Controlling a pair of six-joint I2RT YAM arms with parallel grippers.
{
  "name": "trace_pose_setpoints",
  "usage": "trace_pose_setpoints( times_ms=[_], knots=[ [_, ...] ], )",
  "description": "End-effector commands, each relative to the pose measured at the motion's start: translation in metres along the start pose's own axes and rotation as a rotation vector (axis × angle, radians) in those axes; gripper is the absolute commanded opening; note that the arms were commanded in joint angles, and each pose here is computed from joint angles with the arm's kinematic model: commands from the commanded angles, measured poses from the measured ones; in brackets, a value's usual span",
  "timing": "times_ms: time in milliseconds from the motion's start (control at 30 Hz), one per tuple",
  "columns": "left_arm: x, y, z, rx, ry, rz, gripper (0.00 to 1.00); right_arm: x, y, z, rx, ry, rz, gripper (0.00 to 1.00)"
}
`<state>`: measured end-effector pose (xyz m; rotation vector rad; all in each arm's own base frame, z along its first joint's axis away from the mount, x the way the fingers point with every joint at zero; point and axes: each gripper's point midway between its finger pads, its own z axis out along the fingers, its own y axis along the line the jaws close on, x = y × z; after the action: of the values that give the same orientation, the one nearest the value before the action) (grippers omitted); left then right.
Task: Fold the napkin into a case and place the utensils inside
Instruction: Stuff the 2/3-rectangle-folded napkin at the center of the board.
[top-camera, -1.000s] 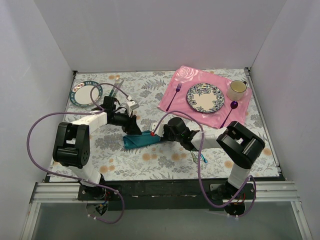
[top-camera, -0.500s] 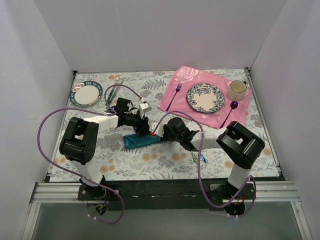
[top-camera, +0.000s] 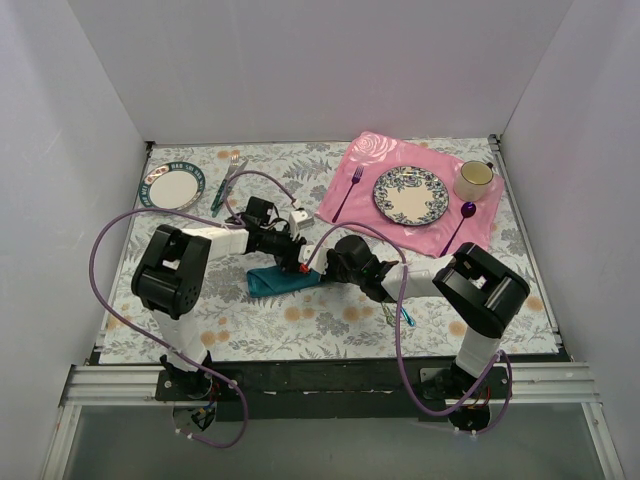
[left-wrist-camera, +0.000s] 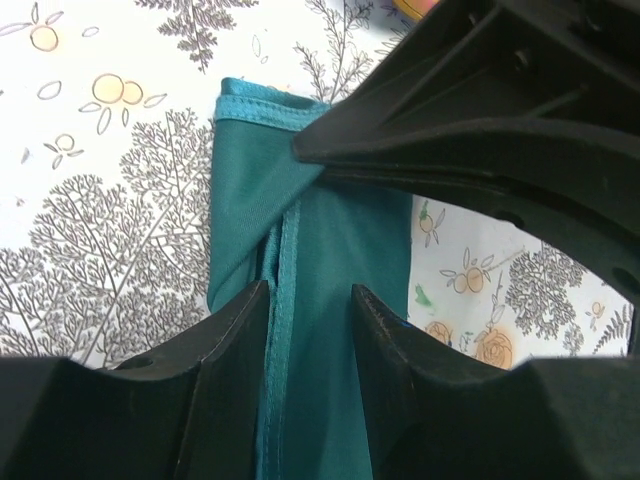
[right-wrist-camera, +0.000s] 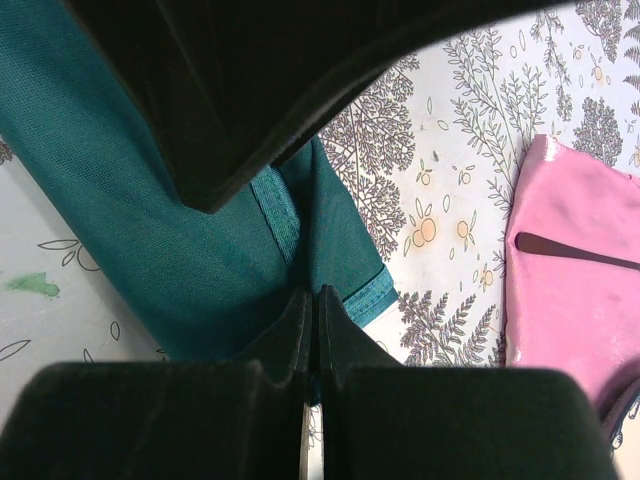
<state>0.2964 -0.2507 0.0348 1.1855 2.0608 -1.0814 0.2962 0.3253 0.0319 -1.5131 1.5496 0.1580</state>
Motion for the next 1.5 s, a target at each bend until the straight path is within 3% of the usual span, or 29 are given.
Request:
trace_pose_setpoints(
  times_ms=[0,467,900,1467],
  knots=[
    [-0.011,0.006,0.002,-0.028,0.004,0.023,0.38,-0.009,0.000,-0.003,-0.004,-0.008,0.014,0.01],
    [0.002,0.006,0.013,-0.028,0.089,0.021,0.36,-0.011,0.001,-0.003,-0.009,-0.015,0.010,0.01],
    [-0.008,-0.002,0.008,-0.028,0.054,0.045,0.00,-0.015,0.000,-0.007,-0.006,-0.013,0.024,0.01],
    [-0.011,0.010,-0.007,-0.153,0.018,-0.112,0.00,-0.016,-0.001,-0.013,-0.004,-0.004,0.033,0.01]
  ],
)
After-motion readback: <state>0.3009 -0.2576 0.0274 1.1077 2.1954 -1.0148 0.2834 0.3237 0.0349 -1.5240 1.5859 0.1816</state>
